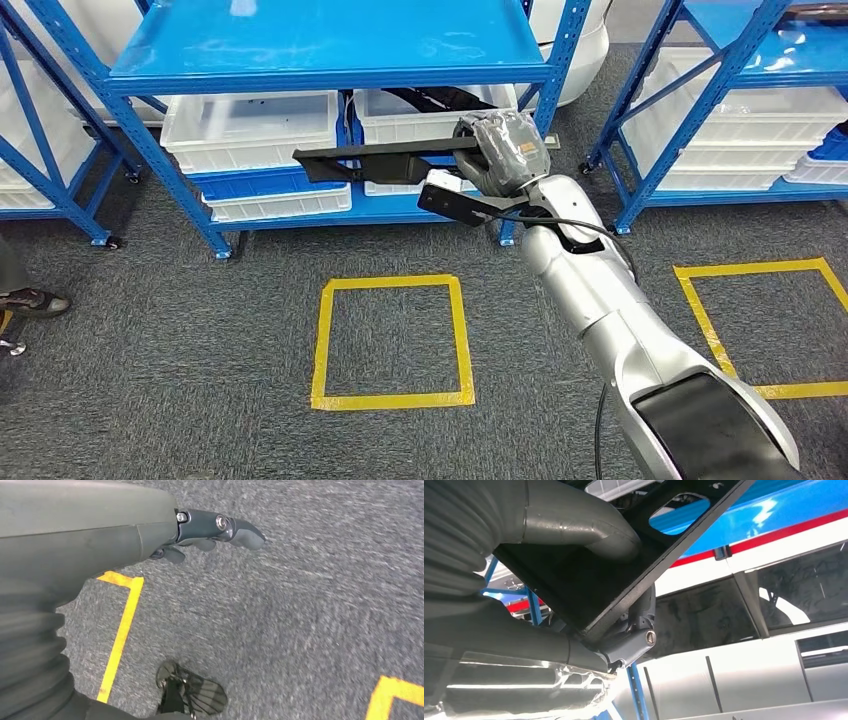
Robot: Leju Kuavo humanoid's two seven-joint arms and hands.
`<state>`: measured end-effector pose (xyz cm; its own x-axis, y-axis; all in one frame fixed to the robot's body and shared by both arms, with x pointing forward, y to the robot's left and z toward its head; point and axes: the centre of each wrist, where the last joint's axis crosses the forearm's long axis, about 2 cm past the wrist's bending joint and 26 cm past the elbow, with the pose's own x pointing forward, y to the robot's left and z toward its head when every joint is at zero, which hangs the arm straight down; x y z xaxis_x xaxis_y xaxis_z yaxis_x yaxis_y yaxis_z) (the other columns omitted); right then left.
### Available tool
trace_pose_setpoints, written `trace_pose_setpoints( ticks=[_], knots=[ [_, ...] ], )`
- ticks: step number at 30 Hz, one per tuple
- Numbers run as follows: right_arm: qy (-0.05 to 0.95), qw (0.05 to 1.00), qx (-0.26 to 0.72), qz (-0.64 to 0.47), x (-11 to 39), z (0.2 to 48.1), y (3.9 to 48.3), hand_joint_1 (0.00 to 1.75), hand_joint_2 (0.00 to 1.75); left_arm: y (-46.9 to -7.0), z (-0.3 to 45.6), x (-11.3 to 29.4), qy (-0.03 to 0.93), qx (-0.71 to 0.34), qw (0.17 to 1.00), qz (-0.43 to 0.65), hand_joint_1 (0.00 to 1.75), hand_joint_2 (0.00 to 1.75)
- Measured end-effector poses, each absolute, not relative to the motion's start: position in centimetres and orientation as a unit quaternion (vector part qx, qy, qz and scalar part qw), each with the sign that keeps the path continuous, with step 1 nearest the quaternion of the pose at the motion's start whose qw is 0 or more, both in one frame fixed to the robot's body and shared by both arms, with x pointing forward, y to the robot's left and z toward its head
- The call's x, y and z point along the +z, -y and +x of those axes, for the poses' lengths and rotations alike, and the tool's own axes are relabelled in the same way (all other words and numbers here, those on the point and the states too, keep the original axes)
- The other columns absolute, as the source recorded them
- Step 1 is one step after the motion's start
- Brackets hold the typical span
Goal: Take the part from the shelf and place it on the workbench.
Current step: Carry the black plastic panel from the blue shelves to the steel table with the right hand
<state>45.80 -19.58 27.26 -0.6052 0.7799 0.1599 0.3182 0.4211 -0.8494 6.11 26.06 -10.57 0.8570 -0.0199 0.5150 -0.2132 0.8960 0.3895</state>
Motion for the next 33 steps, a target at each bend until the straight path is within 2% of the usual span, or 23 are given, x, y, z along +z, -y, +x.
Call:
trace_pose_setpoints(
  ticks=[33],
  knots=[
    [0.799,0.28,0.403,-0.347,28.1,46.2,20.3,1.64,1.75,-25.6,7.0,-10.4,0.27,0.046,0.935,0.225,0.0,1.75]
  ],
)
